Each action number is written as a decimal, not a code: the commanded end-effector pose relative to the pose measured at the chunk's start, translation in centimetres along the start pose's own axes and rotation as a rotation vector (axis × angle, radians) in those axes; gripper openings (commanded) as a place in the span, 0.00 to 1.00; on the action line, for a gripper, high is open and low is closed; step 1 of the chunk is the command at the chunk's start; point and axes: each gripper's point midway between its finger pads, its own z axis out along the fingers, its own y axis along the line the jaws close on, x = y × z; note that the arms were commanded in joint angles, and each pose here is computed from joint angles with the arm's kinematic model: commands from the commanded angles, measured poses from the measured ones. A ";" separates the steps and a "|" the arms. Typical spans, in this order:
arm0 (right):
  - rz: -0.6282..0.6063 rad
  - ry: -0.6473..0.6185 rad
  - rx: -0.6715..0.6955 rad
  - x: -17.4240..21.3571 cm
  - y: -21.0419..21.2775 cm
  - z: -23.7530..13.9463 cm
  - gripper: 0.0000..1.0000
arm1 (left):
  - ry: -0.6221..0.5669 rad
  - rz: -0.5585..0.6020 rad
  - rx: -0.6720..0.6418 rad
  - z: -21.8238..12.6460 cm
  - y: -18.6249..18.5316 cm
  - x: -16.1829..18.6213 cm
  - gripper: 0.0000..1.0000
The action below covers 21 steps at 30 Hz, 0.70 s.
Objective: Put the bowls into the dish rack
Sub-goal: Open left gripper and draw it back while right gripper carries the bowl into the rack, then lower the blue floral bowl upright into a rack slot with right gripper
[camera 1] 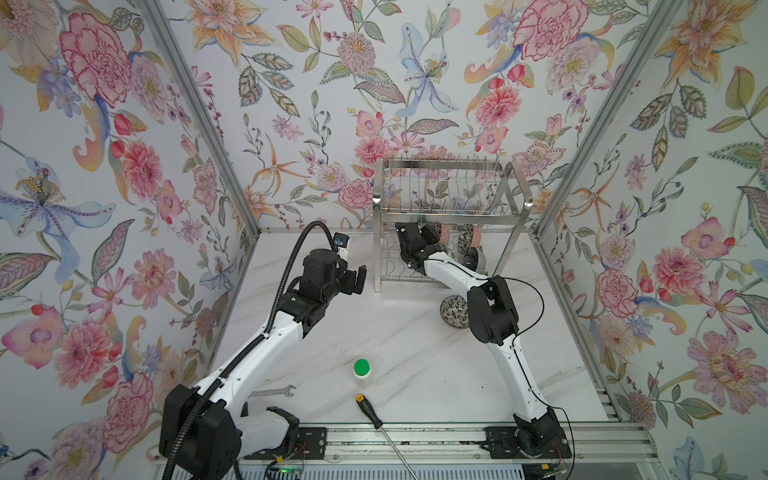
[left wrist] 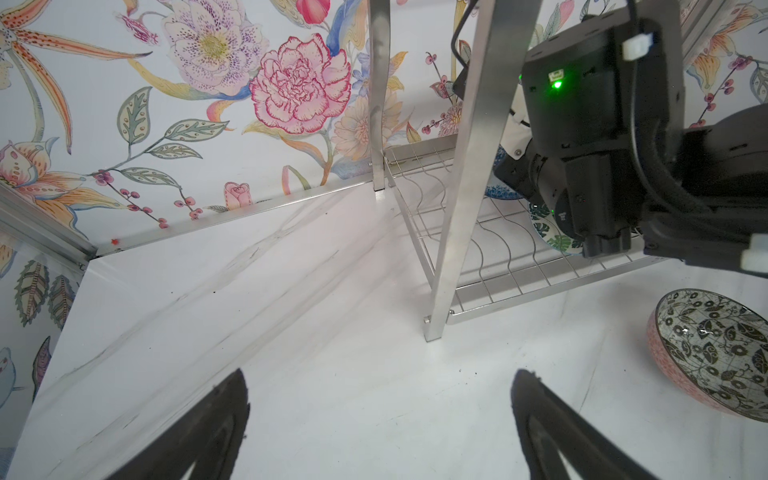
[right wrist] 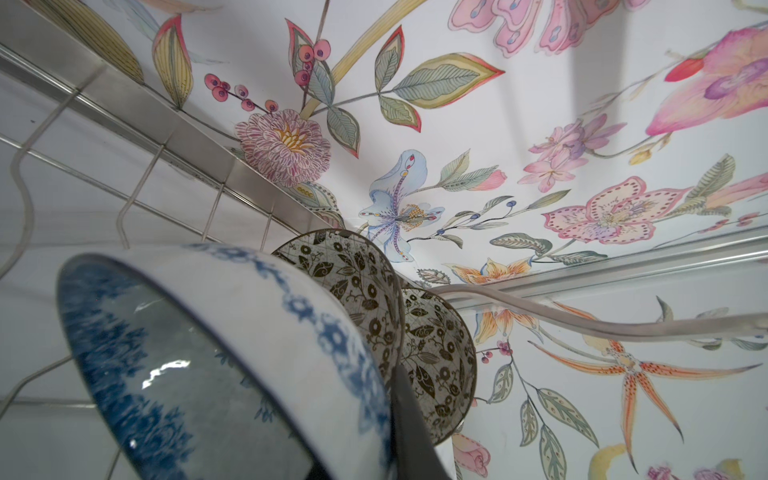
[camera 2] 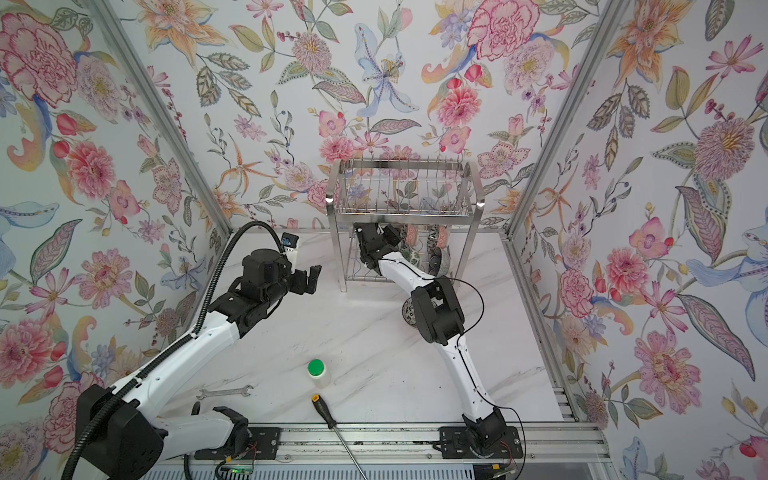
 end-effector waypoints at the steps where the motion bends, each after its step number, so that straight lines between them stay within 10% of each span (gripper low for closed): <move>1: 0.067 -0.018 0.051 -1.6 -2.3 0.1 0.00 | -0.010 0.001 -0.007 -0.2 0.5 -0.5 0.99; 21: 0.250 -0.057 0.028 -3.2 -1.2 0.8 0.00 | -0.009 -0.014 -0.009 -0.6 0.7 0.1 0.99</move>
